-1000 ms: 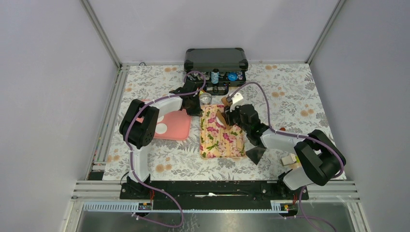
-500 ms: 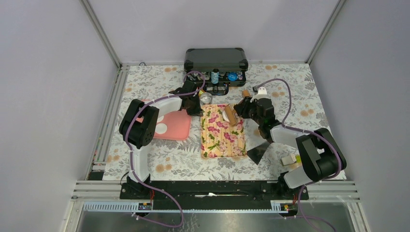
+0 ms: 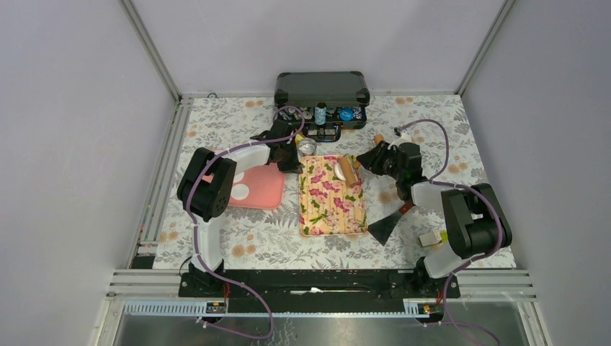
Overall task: Roll out the dumpling wrappers from the dough
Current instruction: Flatten out the dough on the work surface.
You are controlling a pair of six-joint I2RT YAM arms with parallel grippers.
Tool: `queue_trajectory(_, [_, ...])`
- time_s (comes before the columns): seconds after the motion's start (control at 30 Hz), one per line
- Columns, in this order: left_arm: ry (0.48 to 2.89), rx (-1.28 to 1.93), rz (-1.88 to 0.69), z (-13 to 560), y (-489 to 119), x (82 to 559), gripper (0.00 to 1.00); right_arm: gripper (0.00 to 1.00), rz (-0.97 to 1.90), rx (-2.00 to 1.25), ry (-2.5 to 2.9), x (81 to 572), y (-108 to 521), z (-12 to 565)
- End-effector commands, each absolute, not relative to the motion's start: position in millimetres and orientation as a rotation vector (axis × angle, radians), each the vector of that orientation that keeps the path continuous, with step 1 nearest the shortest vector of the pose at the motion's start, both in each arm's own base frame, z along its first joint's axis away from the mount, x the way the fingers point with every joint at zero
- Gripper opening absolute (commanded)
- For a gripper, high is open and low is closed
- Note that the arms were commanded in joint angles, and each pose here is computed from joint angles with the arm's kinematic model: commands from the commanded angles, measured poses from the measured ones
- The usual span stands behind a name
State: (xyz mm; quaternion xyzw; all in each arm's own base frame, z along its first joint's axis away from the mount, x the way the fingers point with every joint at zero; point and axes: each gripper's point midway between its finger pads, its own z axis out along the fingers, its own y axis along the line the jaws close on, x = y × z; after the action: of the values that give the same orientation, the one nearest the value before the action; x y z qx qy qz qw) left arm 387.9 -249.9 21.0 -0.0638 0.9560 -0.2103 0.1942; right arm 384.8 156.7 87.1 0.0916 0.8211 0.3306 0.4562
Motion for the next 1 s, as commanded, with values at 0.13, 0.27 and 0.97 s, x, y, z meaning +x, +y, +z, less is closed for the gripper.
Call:
queue_trajectory(0.13, [2.791, -0.186, -0.478, -11, -229, 369, 0.00, 0.00, 1.109, 0.057, 2.184, 353, 199, 73])
queue_trajectory(0.27, [2.788, -0.169, -0.476, -11, -232, 369, 0.00, 0.00, 1.136, 0.023, 2.078, 358, 218, 112])
queue_trajectory(0.97, [2.793, -0.077, -0.535, -6, -249, 365, 0.00, 0.00, 0.686, -1.081, 1.505, 381, 223, 198])
